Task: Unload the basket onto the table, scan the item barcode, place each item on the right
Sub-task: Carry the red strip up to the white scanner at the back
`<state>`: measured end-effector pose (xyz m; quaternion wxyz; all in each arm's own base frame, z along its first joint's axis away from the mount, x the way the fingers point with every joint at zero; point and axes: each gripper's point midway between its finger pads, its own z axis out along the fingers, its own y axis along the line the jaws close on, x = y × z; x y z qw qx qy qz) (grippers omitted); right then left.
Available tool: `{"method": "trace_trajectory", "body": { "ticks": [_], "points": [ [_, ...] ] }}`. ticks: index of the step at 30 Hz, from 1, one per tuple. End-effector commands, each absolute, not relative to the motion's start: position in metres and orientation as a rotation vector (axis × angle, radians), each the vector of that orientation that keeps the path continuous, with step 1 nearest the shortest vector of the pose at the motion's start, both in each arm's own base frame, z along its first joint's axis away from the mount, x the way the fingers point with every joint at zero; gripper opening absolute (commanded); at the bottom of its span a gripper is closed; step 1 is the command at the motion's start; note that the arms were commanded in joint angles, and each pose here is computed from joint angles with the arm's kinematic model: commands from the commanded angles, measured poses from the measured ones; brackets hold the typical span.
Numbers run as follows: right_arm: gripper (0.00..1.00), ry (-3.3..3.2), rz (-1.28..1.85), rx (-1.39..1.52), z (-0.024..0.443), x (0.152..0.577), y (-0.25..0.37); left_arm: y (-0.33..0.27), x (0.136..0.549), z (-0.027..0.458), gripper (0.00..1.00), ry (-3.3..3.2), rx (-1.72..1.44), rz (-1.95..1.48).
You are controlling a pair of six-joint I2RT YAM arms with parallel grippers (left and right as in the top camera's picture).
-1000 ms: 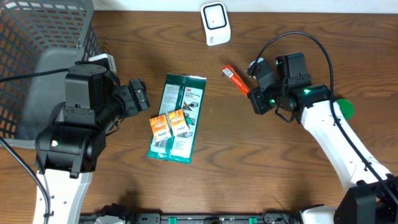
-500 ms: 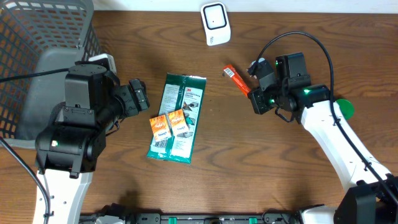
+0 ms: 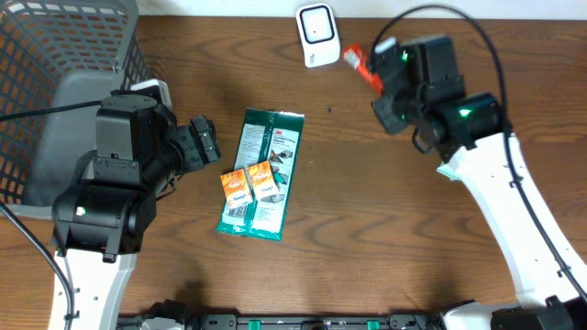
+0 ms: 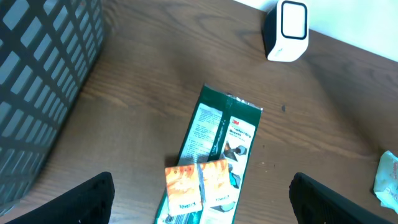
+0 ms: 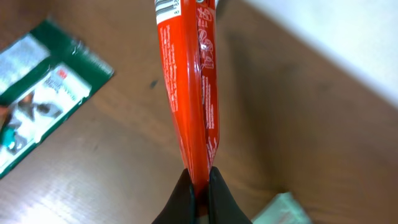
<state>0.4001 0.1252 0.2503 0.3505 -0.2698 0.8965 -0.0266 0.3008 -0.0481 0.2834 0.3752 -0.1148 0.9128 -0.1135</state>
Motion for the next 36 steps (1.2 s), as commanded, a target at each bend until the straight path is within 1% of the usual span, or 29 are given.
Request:
{"method": "trace_trajectory", "body": {
  "ticks": [1, 8, 11, 14, 16, 19, 21, 28, 36],
  "points": [
    [0.01, 2.197, -0.260, -0.704, 0.307, 0.413, 0.111, -0.045, 0.302, 0.289, 0.90, 2.319, -0.300, -0.273],
    [0.01, 2.085, -0.331, -0.708, 0.382, 0.439, 0.116, -0.045, 0.302, 0.289, 0.90, 2.319, -0.300, -0.273],
    [0.01, 2.056, -0.413, -0.740, 0.400, 0.453, 0.119, -0.045, 0.302, 0.289, 0.91, 2.319, -0.300, -0.273],
    [0.01, 2.026, -0.524, -0.770, 0.409, 0.468, 0.123, -0.045, 0.302, 0.289, 0.90, 2.319, -0.300, -0.273],
    [0.01, 2.005, -0.584, -0.845, 0.402, 0.479, 0.132, -0.045, 0.302, 0.289, 0.90, 2.319, -0.300, -0.273],
    [0.01, 1.994, -0.676, -0.954, 0.380, 0.494, 0.147, -0.045, 0.302, 0.289, 0.90, 2.319, -0.300, -0.273],
    [0.01, 2.013, -0.773, -0.950, 0.353, 0.516, 0.155, -0.045, 0.302, 0.289, 0.90, 2.319, -0.300, -0.273],
    [0.01, 1.994, -0.957, -0.964, 0.293, 0.568, 0.171, -0.045, 0.302, 0.289, 0.90, 2.319, -0.300, -0.273],
    [0.01, 1.943, -1.103, -1.020, 0.234, 0.608, 0.188, -0.045, 0.302, 0.289, 0.90, 2.319, -0.300, -0.273]
  ]
}}
